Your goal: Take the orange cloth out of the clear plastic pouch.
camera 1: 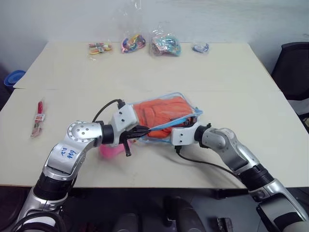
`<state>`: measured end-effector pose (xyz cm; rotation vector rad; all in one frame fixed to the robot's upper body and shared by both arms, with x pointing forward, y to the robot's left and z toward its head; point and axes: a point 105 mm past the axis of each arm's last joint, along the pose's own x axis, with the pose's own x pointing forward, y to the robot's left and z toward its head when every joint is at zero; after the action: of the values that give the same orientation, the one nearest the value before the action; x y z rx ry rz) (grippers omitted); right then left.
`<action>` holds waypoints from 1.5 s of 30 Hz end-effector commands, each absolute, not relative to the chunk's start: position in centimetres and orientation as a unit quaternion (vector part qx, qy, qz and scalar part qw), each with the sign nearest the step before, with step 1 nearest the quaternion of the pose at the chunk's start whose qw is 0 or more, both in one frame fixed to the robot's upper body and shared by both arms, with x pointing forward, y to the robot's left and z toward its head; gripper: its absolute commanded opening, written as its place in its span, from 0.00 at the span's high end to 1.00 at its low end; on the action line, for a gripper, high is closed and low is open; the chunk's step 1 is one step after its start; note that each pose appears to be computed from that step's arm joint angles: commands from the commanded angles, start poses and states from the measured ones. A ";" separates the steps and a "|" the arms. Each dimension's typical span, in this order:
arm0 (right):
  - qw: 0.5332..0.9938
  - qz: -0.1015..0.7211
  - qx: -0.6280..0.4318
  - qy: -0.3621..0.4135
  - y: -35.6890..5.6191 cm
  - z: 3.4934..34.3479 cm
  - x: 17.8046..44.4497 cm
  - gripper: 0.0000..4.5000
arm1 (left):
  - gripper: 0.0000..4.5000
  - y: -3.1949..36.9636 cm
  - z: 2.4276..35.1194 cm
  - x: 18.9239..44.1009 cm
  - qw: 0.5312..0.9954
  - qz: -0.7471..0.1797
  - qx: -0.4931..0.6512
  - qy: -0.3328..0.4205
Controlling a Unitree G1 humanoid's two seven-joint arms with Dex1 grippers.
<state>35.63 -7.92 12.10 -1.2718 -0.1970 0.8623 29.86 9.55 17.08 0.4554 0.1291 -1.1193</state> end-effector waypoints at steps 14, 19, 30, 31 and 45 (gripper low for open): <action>0.724 0.390 -0.565 -0.071 -8.0 11.5 35.2 0.59 | 1.00 9.2 18.3 30.3 0.818 -0.526 0.229 0.029; 0.745 0.396 -0.533 -0.064 -7.9 11.7 34.8 0.64 | 1.00 9.1 18.2 30.3 0.819 -0.526 0.229 0.028; 0.725 0.410 -0.550 -0.059 -7.9 11.7 33.9 0.99 | 1.00 9.3 18.1 31.0 0.823 -0.516 0.236 0.028; 0.725 0.410 -0.551 -0.059 -8.0 11.8 33.8 0.99 | 1.00 9.3 18.0 31.0 0.824 -0.514 0.236 0.029; 0.763 0.432 -0.479 -0.042 -8.0 14.3 32.1 0.99 | 1.00 9.1 17.3 32.7 0.833 -0.492 0.252 0.030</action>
<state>33.13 -8.53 12.24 -1.1038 -0.0443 0.9178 32.08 9.24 16.36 0.4972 0.1104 -1.0753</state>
